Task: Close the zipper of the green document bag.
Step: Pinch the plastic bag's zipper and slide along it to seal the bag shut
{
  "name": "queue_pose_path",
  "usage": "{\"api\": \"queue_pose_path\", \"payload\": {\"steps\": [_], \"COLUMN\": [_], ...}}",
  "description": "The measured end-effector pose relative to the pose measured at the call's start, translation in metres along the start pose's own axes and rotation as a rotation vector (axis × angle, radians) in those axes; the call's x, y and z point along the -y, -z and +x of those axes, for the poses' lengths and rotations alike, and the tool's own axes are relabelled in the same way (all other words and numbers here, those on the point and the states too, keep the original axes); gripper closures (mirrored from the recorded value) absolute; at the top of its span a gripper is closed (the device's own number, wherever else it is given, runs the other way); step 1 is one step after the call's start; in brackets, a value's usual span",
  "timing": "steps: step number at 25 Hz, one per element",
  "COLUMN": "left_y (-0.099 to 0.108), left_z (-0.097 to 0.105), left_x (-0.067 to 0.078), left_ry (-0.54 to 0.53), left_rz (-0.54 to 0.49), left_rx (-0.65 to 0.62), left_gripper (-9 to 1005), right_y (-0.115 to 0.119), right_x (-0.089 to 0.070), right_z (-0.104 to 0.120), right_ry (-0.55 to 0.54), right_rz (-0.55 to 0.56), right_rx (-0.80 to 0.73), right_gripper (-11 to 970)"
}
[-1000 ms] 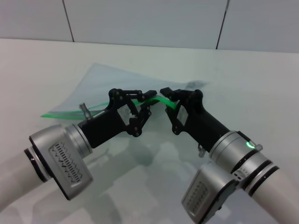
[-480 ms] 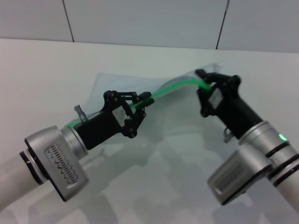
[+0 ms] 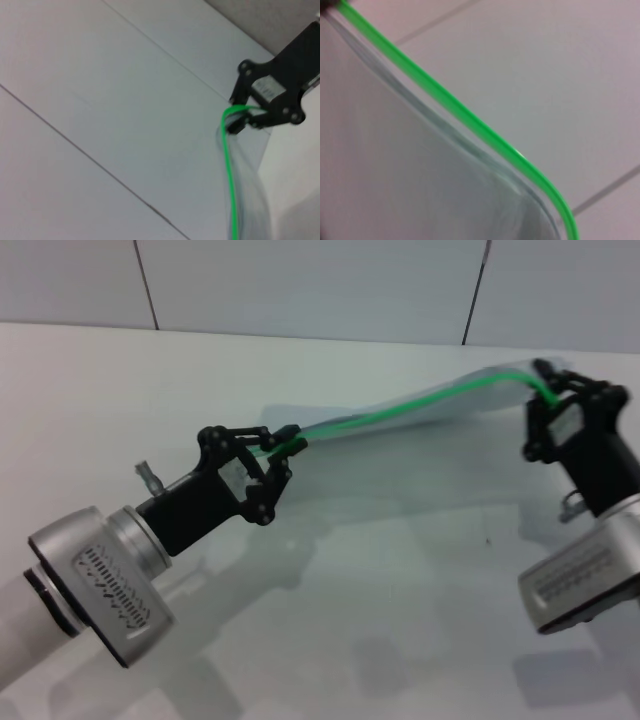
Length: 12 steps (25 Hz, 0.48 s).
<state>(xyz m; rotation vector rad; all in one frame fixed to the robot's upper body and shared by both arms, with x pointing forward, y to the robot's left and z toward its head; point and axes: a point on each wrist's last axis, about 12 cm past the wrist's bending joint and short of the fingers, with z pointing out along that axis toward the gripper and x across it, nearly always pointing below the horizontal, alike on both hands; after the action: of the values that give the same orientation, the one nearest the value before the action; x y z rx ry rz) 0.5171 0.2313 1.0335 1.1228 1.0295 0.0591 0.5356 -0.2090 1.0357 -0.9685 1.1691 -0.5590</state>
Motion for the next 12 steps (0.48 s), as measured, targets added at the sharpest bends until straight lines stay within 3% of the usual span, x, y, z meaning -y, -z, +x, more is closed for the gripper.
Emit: {"api": "queue_pose_path", "payload": {"steps": [12], "left_y": [0.005], "left_z": [0.001], "left_x": [-0.002], "left_ry": [0.003], "left_rz": [-0.027], "left_rx": [-0.008], "left_gripper": [913], "right_y": [0.013], "right_x": [0.013], "right_z": [0.023], "right_ry": [-0.045], "right_rz": [0.126], "right_rx": [-0.137], "right_gripper": [809]}}
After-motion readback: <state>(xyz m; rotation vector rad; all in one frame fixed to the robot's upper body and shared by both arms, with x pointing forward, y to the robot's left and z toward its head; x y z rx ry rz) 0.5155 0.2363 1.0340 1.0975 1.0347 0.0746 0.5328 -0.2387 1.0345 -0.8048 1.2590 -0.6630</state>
